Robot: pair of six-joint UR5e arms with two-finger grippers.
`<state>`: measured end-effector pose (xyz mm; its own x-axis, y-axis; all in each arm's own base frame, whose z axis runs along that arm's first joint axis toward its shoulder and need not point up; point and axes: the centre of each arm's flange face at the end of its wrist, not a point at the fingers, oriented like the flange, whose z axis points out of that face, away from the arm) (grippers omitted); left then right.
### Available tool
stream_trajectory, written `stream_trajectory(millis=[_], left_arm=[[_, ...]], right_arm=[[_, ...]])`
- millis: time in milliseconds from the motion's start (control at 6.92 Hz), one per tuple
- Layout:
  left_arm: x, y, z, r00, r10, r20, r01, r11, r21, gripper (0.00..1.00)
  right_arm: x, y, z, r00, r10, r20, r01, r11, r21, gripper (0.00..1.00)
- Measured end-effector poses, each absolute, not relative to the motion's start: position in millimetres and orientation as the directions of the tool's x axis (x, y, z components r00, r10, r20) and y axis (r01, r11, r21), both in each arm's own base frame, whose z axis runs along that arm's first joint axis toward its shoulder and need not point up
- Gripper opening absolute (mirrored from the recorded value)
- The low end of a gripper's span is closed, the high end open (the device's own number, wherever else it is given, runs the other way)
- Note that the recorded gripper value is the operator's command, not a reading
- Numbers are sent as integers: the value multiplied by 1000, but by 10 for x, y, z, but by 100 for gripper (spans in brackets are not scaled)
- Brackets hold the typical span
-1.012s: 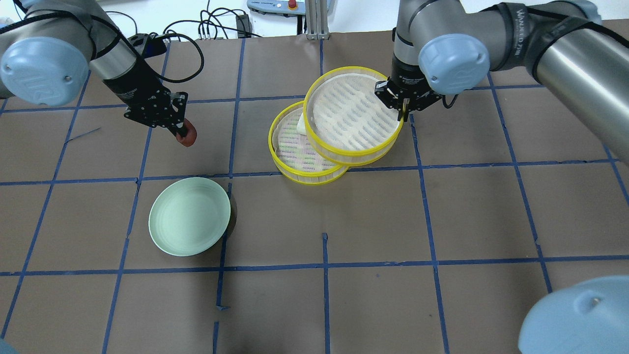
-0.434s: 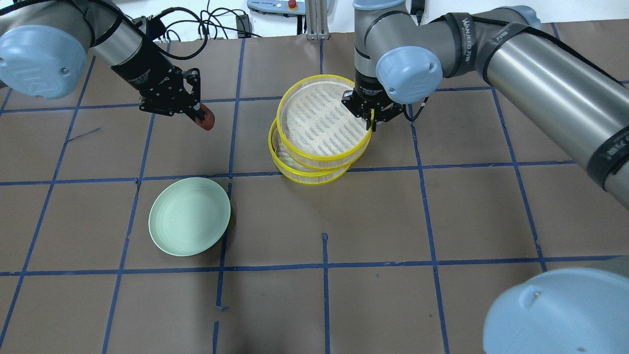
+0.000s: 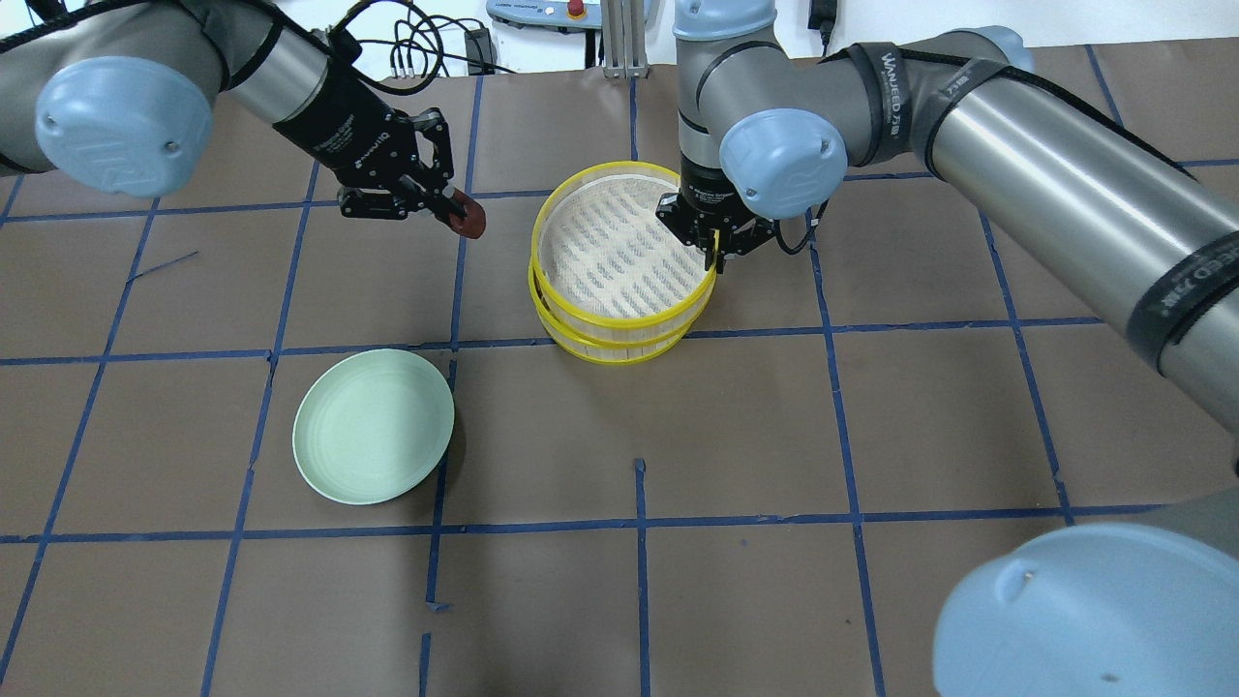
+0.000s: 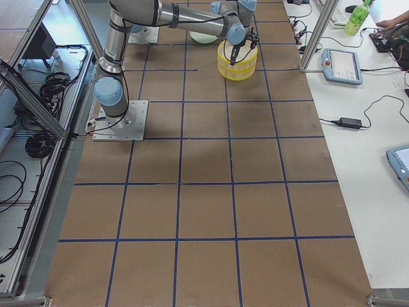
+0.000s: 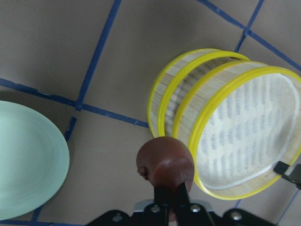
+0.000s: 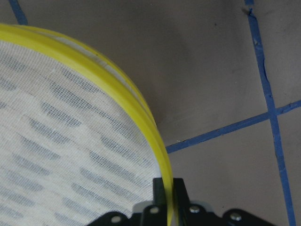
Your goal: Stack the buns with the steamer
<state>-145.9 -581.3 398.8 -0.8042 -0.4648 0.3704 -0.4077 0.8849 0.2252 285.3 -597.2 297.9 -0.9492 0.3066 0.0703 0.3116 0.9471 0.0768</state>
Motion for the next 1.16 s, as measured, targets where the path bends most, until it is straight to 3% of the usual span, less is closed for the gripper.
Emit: stream_trajectory(millis=[723,1157], left_arm=[[-2121,-5875,3778,-799,-466,380,-419,885,204,3],[-2149,-5934,3697,-798,-463,386,-420,886,195,33]], right_arm=[[2896,-5978,2884,-939,340,57,344,933,103,8],[2916,-5976,2888,-937,346,55,350,931,101,11]])
